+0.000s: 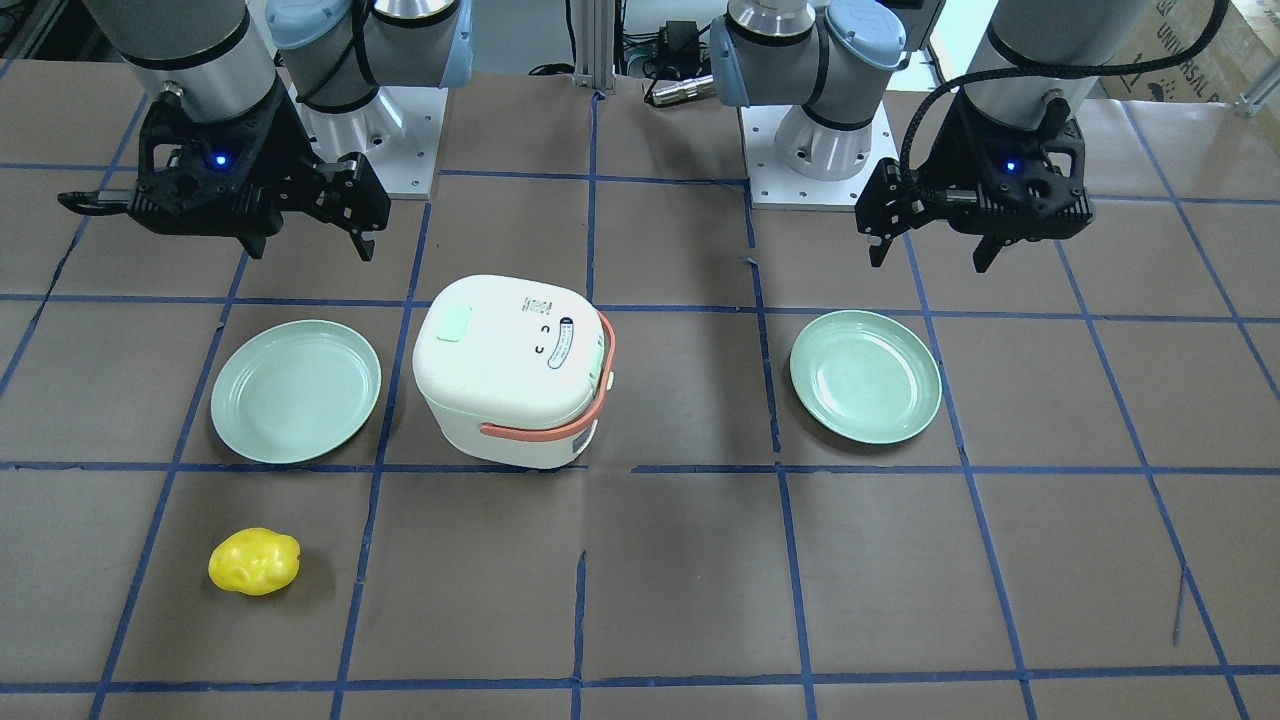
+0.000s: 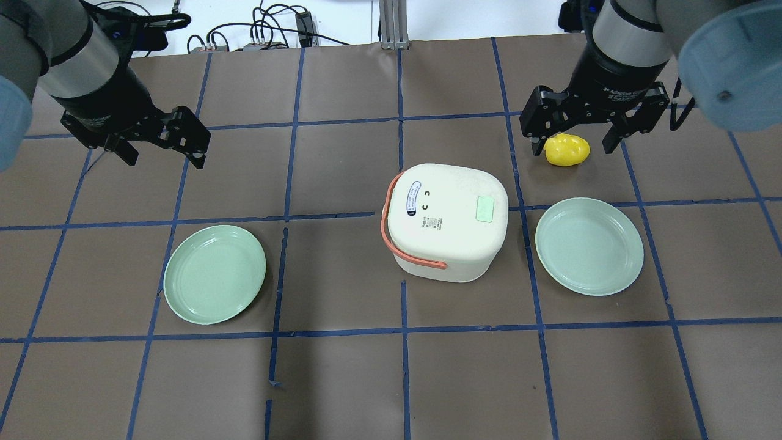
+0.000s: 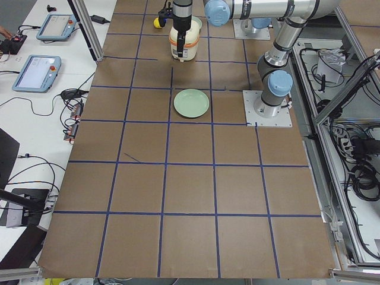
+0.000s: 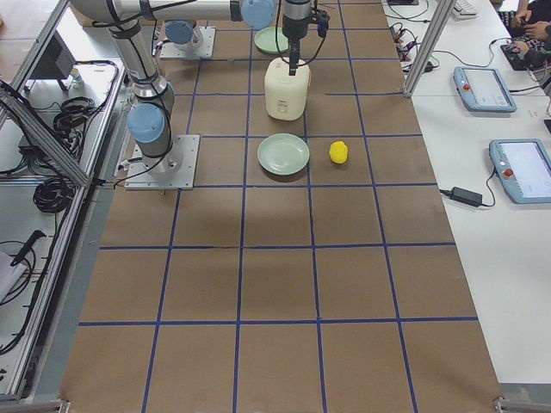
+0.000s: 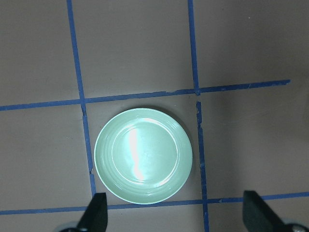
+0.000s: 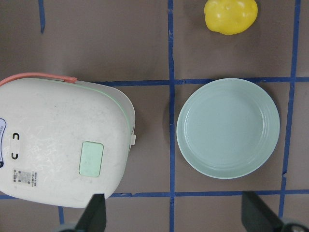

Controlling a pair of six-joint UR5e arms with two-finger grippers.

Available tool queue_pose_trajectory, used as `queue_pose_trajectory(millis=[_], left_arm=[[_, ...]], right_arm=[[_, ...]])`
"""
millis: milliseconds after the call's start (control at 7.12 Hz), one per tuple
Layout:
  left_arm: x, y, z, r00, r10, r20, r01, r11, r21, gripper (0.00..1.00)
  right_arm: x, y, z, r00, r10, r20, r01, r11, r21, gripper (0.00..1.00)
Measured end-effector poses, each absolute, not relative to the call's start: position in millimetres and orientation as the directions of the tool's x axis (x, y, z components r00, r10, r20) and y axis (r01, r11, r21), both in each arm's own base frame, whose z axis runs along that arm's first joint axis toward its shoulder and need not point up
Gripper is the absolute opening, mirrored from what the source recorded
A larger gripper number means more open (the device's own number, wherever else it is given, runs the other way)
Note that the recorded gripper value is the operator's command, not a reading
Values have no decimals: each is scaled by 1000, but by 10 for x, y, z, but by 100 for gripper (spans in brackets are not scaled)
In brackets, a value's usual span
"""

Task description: Press rice cooker button

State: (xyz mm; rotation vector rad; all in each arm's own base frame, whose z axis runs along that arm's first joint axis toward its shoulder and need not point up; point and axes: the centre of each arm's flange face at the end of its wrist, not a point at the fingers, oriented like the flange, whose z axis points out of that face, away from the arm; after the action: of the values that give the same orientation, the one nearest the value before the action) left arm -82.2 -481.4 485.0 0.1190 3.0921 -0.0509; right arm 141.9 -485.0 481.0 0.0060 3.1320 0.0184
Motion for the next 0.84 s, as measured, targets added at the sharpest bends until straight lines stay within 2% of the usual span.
queue_pose_trajectory(millis=[842], left_arm=[[-823,-4813,4851,-996,76,-48,77,997,-31,100]], right_arm=[[1451,-4868,4775,-1000,-2,-13,-2,1000,12,100]])
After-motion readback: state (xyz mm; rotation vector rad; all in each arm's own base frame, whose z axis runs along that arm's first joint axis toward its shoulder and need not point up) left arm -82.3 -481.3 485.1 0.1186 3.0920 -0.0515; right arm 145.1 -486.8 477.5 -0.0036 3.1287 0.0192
